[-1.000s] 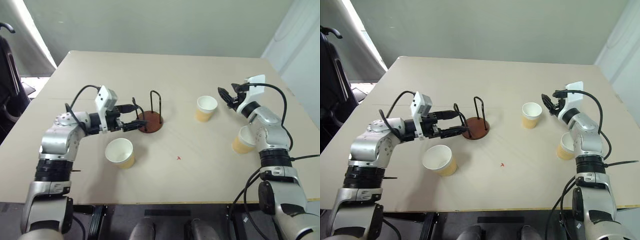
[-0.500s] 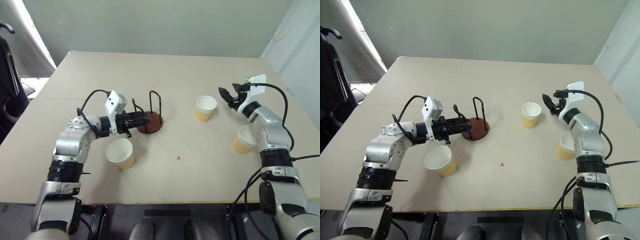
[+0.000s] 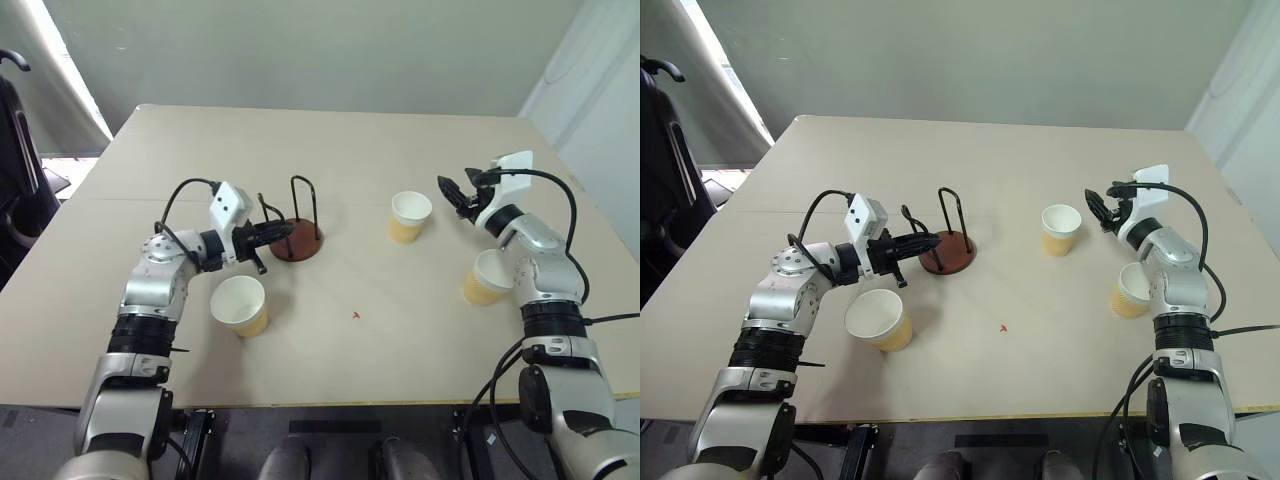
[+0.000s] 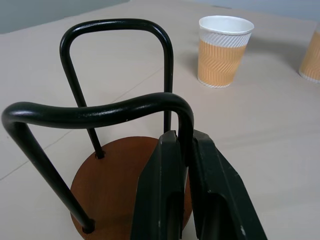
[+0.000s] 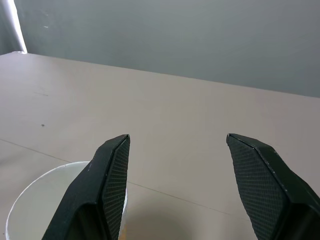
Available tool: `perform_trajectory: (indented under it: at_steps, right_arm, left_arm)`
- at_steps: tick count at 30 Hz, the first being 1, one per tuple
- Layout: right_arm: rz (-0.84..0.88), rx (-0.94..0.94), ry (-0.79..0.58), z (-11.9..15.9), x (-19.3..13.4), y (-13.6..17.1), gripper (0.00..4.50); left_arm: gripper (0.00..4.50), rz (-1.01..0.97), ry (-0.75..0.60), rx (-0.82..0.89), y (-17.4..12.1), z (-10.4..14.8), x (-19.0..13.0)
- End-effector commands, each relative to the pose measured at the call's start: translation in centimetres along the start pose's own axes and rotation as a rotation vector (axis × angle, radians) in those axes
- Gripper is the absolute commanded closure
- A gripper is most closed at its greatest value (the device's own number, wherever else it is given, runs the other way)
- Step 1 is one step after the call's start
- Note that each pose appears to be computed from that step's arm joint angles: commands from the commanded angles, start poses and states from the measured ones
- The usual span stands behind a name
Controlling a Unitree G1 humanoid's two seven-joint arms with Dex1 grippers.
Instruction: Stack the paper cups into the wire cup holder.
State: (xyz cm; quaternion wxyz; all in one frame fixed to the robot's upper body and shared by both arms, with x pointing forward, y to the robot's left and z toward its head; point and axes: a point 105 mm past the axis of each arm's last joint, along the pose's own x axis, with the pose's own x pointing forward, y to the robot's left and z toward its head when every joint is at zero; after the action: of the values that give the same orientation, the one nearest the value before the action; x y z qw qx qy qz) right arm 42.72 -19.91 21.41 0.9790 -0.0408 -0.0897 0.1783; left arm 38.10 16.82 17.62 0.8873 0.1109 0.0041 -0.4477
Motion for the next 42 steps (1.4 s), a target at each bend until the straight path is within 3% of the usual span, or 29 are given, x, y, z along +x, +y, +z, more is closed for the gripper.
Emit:
perform_trajectory:
  at_steps: [1,6,10,14,26,32,42]
  right_arm:
    - [0.006,-0.028,-0.050,2.0,-0.3,-0.3,1.41]
    - [0.013,-0.030,-0.050,2.3,-0.4,-0.5,1.41]
    - [0.051,-0.025,-0.048,2.5,-0.7,0.0,1.41]
    - [0.080,-0.018,-0.039,2.4,-1.1,0.5,1.41]
    - [0.093,-0.053,0.006,2.2,-2.7,-0.3,1.41]
    - [0.147,-0.060,-0.001,3.3,-4.1,-1.0,1.41]
    - [0.492,-0.097,0.056,9.2,-9.0,0.4,1.41]
  left_arm:
    - [4.47,-0.057,-0.024,0.061,0.8,2.4,-0.6]
    - [4.47,-0.203,-0.035,0.139,0.1,6.0,-0.1]
    - [4.47,-0.369,-0.046,0.174,-2.6,9.4,0.8]
    - [4.47,-0.514,-0.029,0.169,-5.5,10.8,1.4]
    - [4.47,-0.660,0.014,0.157,-10.7,7.5,4.0]
    - [4.47,-0.701,0.037,0.148,-12.1,6.2,4.0]
    - [4.47,-0.705,0.038,0.141,-11.9,5.7,4.4]
